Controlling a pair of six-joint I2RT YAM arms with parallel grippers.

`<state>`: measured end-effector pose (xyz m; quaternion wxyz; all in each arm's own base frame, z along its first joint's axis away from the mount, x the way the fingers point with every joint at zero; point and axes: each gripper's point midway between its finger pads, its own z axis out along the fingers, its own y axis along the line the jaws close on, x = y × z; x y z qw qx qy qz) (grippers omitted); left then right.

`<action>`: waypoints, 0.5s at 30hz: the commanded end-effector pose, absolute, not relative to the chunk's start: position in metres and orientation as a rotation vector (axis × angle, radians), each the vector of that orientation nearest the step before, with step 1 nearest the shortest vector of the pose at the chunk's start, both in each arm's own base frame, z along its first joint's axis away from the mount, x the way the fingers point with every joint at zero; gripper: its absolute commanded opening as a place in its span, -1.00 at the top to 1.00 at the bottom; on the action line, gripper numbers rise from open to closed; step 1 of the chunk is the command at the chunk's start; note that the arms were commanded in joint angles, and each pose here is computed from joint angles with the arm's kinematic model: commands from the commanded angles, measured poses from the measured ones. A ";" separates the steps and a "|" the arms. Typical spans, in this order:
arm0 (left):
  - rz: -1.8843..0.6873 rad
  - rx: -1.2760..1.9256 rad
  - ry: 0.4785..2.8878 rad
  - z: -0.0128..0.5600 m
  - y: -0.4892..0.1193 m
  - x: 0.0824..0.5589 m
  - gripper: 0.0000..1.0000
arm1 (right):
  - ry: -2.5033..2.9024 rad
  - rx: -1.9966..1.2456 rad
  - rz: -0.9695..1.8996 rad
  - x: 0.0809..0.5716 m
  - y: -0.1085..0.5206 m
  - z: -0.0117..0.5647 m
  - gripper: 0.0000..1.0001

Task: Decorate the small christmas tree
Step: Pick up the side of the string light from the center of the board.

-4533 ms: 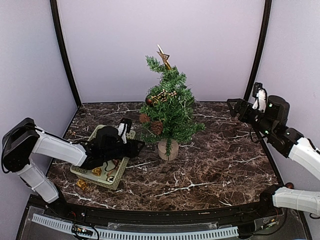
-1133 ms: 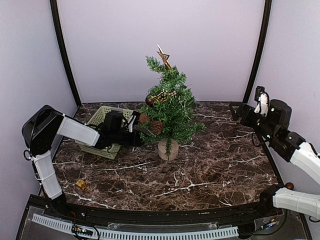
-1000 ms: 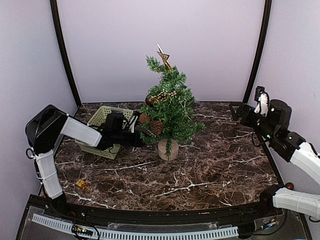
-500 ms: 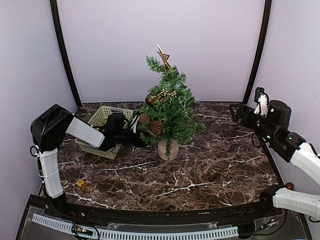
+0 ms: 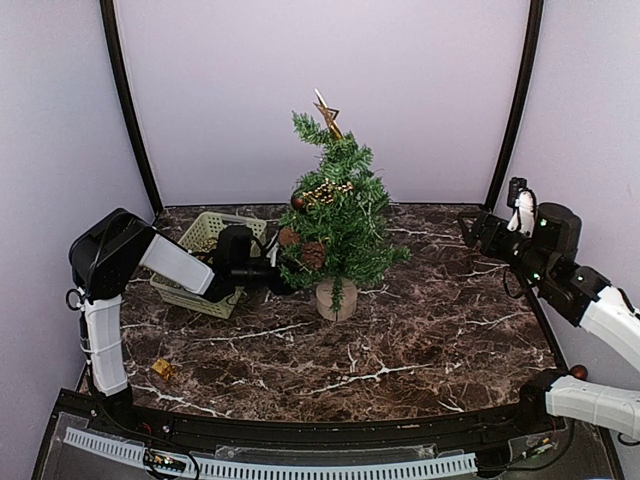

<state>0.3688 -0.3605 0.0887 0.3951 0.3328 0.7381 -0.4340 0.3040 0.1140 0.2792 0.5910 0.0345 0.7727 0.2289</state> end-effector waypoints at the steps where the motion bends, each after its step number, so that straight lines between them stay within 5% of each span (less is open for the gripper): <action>1: -1.139 0.894 1.791 0.105 -0.366 0.357 0.12 | 1.778 0.077 0.542 0.302 0.114 0.283 -0.79; 15: -1.112 0.912 1.821 0.095 -0.363 0.349 0.12 | 1.790 0.074 0.539 0.303 0.114 0.279 -0.78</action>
